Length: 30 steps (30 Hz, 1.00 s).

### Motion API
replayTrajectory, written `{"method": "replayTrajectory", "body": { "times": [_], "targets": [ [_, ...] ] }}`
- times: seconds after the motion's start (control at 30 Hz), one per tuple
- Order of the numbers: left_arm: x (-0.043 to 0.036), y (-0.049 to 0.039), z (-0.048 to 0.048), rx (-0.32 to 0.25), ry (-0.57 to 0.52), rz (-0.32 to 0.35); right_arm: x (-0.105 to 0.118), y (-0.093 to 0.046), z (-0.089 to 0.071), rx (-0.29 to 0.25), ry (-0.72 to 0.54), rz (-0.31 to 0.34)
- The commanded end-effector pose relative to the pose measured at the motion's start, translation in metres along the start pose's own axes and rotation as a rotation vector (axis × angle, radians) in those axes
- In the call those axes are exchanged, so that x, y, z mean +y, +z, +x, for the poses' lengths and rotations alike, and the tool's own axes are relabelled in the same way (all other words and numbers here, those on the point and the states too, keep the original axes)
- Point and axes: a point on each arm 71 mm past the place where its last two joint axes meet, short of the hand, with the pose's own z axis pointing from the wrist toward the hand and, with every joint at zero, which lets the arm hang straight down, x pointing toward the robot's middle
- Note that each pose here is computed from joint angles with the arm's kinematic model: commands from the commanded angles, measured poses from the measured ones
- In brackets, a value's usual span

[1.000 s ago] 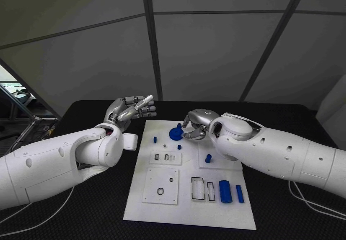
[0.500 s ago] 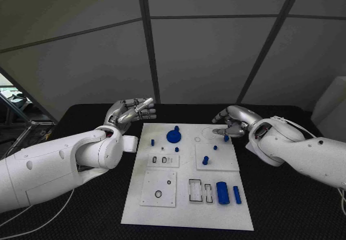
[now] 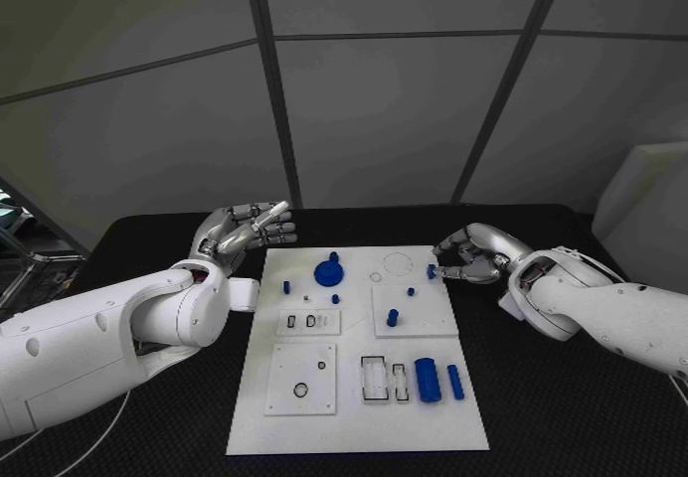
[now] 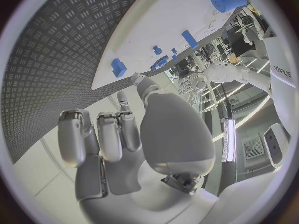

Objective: Assemble the parts on the task board

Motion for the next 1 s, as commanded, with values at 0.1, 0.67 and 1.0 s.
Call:
{"method": "replayTrajectory", "body": {
  "times": [0.1,0.67,1.0],
  "targets": [
    [-0.0004,0.0004,0.0008,0.018,-0.004,0.012,0.0,0.0,0.007,0.033,0.018,-0.03],
    [0.0005,0.0005,-0.0021,0.01,0.0,0.009,-0.01,0.005,0.011,0.024,0.002,0.002],
    [0.0006,0.0005,-0.0027,0.008,0.001,0.007,-0.011,0.009,0.014,0.037,0.001,0.01]
  ]
}}
